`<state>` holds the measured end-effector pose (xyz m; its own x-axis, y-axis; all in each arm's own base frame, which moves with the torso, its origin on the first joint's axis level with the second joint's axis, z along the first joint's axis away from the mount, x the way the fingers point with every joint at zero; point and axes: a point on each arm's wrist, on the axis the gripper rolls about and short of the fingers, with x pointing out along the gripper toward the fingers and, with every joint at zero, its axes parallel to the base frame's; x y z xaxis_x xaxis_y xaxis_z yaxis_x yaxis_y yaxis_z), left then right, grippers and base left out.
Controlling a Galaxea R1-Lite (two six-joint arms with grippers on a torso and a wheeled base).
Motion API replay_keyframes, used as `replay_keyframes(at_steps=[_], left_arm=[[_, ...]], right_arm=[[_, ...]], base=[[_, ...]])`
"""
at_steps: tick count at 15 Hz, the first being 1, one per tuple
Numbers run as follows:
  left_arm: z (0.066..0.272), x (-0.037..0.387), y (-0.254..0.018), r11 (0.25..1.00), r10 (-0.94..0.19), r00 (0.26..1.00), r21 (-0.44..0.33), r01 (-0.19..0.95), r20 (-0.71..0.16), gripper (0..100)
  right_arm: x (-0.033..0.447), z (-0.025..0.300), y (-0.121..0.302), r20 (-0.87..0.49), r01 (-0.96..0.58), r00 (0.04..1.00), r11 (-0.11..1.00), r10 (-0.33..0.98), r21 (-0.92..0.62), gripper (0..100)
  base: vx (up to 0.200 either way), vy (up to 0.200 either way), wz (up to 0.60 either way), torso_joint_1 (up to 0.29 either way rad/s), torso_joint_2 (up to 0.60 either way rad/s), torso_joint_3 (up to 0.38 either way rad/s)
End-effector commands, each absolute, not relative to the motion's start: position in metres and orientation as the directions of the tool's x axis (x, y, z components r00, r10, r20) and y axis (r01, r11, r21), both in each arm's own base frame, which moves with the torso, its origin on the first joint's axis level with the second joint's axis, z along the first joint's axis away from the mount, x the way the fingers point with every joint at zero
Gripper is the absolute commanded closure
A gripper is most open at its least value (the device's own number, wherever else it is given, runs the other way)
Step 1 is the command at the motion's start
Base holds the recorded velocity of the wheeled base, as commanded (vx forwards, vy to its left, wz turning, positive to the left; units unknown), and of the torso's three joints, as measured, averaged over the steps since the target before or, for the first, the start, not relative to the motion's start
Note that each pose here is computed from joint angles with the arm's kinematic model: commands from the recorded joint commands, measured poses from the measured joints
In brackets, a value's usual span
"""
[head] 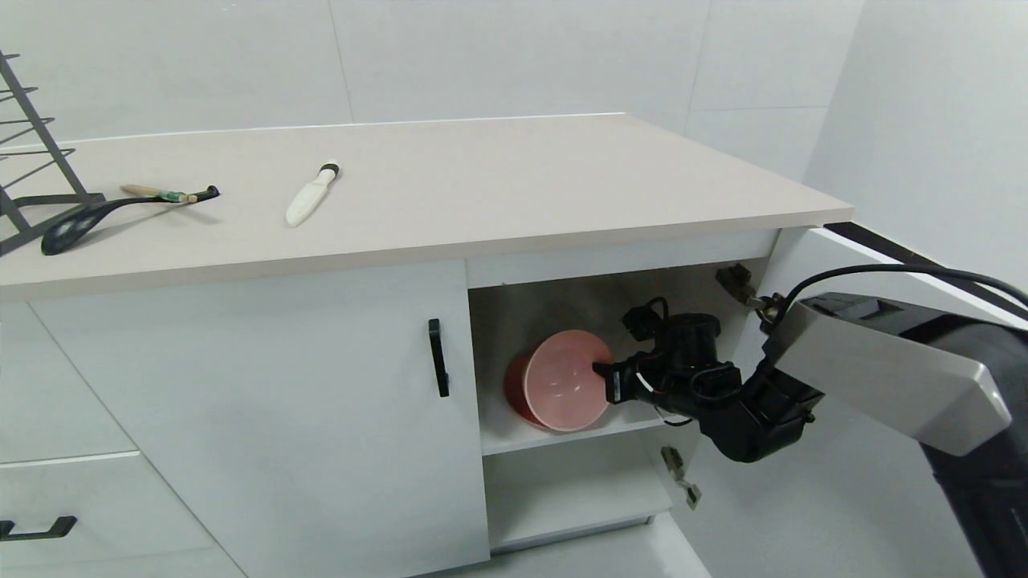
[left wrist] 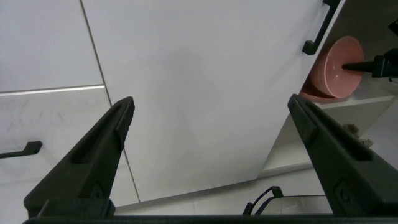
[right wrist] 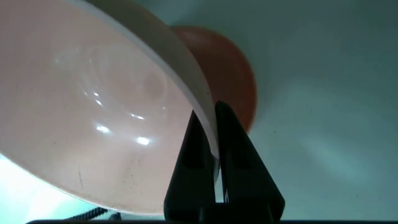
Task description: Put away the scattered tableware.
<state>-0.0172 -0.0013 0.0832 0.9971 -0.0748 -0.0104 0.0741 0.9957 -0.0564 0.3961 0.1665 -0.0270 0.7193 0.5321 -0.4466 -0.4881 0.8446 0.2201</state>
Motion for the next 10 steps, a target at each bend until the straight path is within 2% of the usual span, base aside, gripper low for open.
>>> replay_keyframes(at_steps=[1, 7, 8, 10], left_arm=[[0.0833, -0.0166, -0.0015, 0.995, -0.081, 0.997, -0.058, 0.08, -0.017, 0], [0.0833, -0.0166, -0.0015, 0.995, -0.083, 0.996, -0.059, 0.082, -0.017, 0], [0.0833, -0.0166, -0.0015, 0.995, -0.083, 0.996, -0.061, 0.082, -0.017, 0], [0.0833, -0.0166, -0.0015, 0.995, -0.083, 0.996, -0.064, 0.082, -0.017, 0]], right_arm=[[0.4004, -0.0291, 0.1705, -0.437, -0.494, 0.721, 0.841, 0.538, 0.219, 100], [0.396, -0.0369, 0.1713, -0.461, -0.495, 0.713, 0.845, 0.529, 0.203, 100], [0.3957, -0.0365, 0.1712, -0.461, -0.501, 0.713, 0.844, 0.529, 0.192, 0], [0.3951, -0.0372, 0.1709, -0.465, -0.5, 0.711, 0.844, 0.528, 0.193, 0]], base=[[0.0, 0.0, 0.0, 0.0, 0.0, 0.0], [0.0, 0.0, 0.0, 0.0, 0.0, 0.0], [0.0, 0.0, 0.0, 0.0, 0.0, 0.0], [0.0, 0.0, 0.0, 0.0, 0.0, 0.0]])
